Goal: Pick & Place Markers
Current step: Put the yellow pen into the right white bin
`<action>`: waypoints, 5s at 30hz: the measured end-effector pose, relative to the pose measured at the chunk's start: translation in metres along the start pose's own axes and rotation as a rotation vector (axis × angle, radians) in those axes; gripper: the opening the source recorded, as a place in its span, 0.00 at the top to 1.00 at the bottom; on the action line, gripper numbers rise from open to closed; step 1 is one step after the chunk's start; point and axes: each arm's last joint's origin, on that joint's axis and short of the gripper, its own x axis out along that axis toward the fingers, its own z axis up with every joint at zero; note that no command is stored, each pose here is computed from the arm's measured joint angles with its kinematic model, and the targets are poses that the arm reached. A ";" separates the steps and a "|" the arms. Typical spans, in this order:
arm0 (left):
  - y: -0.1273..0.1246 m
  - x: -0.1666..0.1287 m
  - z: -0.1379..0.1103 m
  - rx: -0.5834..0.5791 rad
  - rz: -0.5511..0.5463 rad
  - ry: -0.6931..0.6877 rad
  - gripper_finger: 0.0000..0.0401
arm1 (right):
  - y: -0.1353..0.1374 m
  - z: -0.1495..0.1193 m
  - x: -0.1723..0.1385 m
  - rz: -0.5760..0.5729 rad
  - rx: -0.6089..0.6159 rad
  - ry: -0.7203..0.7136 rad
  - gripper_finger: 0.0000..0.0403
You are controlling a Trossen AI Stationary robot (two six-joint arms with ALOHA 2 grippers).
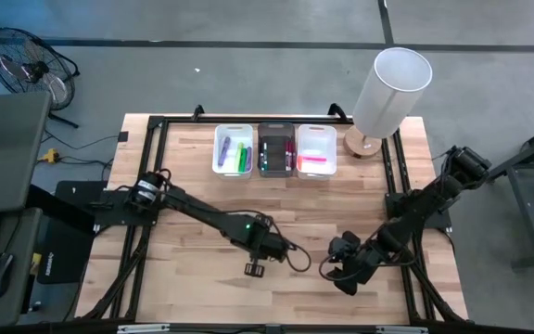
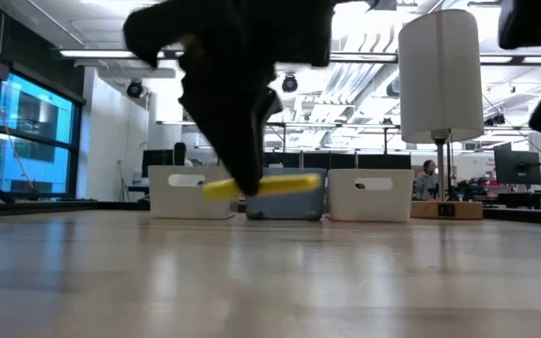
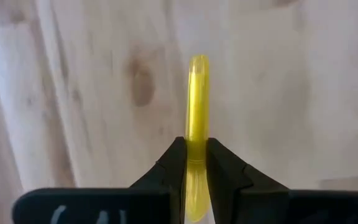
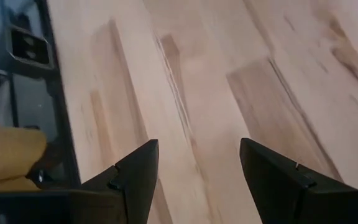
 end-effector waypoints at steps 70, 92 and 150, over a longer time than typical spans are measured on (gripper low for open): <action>0.045 -0.114 0.111 -0.201 -0.129 -0.981 0.91 | 0.027 0.013 -0.139 0.026 -0.293 -0.913 0.60; 0.046 -0.113 0.110 -0.219 -0.095 -0.972 0.78 | 0.026 0.013 -0.139 -0.013 -0.337 -0.921 0.93; 0.067 -0.173 -0.093 -0.632 0.251 -0.654 0.55 | -0.007 0.006 -0.125 -0.094 -0.243 -0.719 0.93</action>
